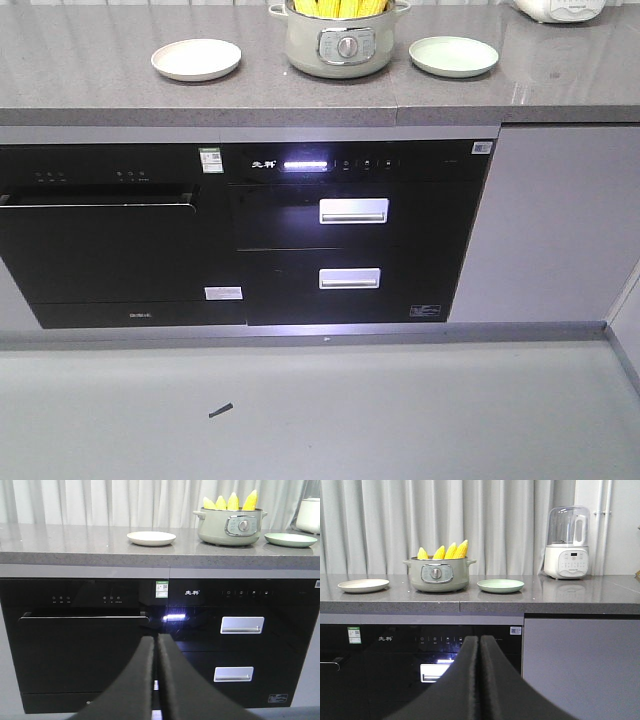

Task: Distribute corn equally
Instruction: 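Drive the base forward toward the counter with the corn pot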

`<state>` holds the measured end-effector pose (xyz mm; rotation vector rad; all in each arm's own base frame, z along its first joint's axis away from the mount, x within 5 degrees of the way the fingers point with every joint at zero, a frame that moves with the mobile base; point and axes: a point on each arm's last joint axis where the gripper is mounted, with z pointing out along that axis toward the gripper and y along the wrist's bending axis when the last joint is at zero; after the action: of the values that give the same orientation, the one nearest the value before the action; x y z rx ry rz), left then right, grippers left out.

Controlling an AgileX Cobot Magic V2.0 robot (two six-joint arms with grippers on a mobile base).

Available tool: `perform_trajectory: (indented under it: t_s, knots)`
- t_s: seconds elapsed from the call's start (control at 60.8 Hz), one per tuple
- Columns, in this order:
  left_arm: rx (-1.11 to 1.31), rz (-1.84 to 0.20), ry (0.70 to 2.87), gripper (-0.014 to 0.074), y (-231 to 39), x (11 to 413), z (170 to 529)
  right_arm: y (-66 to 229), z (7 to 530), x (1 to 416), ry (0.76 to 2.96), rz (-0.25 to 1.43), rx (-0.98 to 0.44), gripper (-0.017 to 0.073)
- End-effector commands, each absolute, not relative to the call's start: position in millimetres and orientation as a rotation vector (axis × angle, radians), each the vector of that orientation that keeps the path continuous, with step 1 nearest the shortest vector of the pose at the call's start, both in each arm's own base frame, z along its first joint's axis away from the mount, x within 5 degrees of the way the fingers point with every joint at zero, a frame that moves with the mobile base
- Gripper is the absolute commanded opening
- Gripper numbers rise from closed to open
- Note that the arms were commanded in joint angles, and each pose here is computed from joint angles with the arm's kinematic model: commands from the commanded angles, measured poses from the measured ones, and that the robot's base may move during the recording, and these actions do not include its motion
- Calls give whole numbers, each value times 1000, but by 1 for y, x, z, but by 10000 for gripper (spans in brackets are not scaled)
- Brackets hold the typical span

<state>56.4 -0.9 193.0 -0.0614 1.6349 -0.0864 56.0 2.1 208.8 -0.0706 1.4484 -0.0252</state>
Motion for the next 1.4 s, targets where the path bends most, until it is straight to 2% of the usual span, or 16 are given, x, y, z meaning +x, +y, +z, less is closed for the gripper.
perform_trajectory:
  t_s: [0.0,1.381]
  knots:
    - [-65,-101,1528,-6,-1,54,208,3,210,55,1385,-29,-85,-5]
    - [-65,-101,1528,-6,-1,54,208,3,210,55,1385,-29,-85,-5]
